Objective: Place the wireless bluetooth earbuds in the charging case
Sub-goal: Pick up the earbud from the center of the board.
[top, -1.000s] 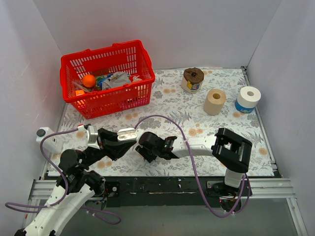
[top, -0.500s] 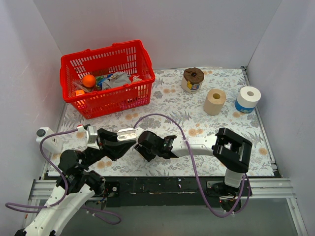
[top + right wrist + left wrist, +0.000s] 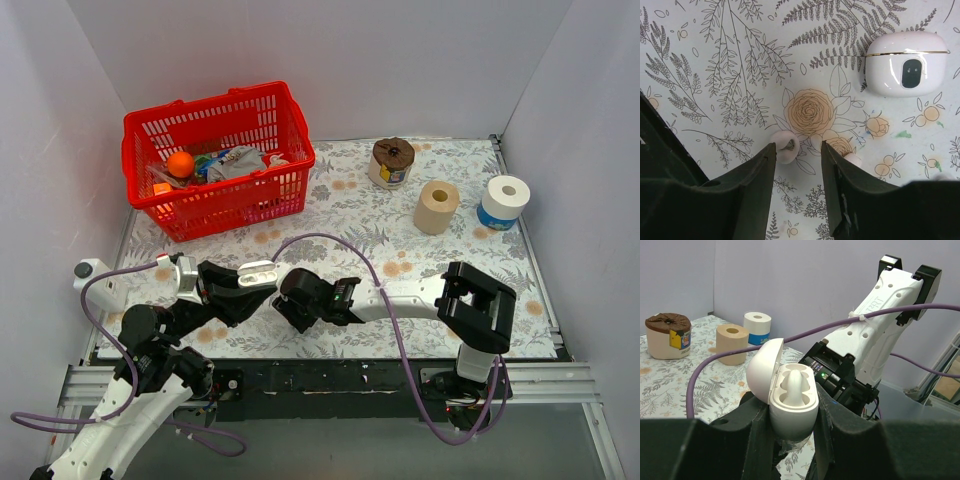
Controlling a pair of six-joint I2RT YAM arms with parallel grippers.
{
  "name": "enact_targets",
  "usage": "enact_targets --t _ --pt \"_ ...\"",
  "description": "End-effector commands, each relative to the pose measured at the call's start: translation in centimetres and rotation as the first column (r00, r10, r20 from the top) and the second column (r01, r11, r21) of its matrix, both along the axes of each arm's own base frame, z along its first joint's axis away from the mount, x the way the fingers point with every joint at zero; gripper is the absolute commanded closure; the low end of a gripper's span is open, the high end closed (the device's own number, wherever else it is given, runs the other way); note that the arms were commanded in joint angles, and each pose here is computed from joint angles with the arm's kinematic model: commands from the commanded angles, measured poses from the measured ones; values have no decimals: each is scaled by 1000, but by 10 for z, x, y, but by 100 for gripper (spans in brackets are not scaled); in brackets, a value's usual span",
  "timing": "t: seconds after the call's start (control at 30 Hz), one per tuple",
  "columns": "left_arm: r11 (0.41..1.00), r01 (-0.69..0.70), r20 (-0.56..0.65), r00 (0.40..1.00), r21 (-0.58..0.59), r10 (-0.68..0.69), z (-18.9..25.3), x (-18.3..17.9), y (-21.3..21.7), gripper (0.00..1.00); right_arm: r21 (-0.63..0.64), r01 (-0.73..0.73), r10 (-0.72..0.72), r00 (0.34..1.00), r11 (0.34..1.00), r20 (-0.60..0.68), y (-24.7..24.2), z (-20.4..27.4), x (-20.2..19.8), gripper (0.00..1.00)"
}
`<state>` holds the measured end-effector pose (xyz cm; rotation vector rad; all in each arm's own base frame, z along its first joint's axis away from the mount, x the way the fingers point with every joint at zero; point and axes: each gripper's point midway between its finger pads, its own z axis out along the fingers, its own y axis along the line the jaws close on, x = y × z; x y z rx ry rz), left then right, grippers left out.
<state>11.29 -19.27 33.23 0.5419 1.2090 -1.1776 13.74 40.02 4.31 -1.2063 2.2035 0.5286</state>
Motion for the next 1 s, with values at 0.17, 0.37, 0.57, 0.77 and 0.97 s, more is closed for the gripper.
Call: enact_targets --t 0.17,0.37,0.57,0.77,0.97 --pt "1000 -7 -4 1000 -7 7 1 1 1 100 19 5 -5 1000 1000 -7 1 2 -5 51" --pt "1000 -7 -4 1000 -7 7 1 0 1 100 50 34 -35 999 998 25 1 16 3 50" --pt "1000 -5 -3 1000 -11 5 1 -1 2 100 59 47 -49 998 997 27 0 21 9 51" --pt "1000 -5 -7 1000 -12 5 0 -2 2 100 30 35 -35 999 999 6 -4 7 4 52" --pt "1000 -10 -6 1000 -14 9 1 -1 3 100 21 16 -15 1000 1000 -23 -1 -1 -3 52"
